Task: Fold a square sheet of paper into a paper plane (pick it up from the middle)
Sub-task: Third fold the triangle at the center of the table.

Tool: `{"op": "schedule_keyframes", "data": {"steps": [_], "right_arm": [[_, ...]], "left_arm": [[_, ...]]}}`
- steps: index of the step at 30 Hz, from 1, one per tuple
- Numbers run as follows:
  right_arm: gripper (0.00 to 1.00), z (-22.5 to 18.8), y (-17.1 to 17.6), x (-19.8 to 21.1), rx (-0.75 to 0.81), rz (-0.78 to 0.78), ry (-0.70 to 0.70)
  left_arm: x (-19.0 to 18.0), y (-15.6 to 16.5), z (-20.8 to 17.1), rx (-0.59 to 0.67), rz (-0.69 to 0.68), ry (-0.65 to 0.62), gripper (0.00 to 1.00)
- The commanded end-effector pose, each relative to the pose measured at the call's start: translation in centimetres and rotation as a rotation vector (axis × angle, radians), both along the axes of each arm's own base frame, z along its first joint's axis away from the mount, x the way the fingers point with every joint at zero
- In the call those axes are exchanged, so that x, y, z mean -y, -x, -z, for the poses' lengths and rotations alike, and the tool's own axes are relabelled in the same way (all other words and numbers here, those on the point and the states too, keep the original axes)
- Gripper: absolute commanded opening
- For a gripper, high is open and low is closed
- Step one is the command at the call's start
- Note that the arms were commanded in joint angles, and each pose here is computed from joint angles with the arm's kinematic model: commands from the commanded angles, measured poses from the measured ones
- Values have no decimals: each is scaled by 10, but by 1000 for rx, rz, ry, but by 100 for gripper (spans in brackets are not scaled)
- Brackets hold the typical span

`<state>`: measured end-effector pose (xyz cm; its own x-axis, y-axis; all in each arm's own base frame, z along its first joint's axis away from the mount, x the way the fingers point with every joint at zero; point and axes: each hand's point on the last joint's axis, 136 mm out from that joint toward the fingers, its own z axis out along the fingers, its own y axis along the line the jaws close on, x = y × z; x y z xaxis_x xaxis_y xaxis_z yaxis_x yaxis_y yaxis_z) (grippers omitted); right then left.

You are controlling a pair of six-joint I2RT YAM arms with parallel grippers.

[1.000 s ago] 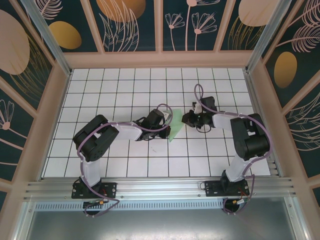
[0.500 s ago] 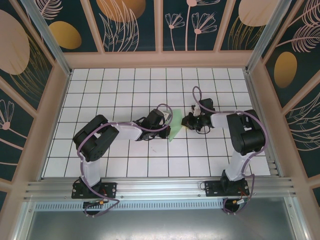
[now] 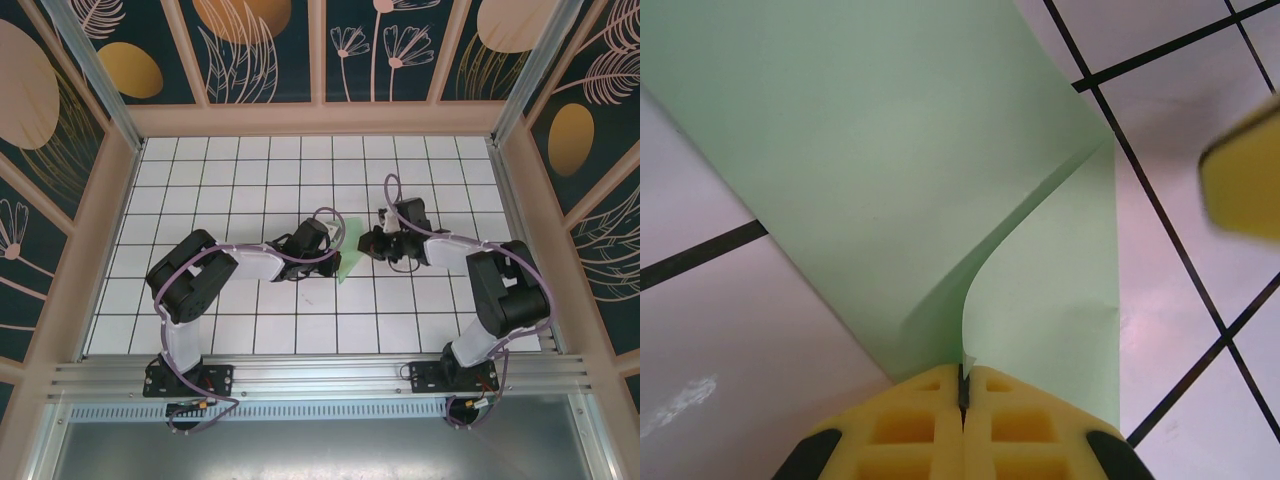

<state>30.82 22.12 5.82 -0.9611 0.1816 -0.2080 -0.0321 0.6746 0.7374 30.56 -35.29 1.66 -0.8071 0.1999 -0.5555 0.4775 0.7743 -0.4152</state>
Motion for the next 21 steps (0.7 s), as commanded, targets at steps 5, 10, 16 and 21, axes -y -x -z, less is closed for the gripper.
{"op": "schedule_keyframes", "data": {"steps": [5,10,16,21], "right_arm": [[10,11,27,-24,-63,-47,-56],[9,25,28,-26,-85,-42,-45],[9,40,29,-27,-106,-42,-57],[9,51,31,-24,-123,-34,-43]], "left_arm": [[-22,8,25,-60,-33,-110,0],[-22,8,26,-59,-32,-112,0],[-23,8,27,-60,-34,-114,0],[-25,10,29,-66,-33,-121,0]]}}
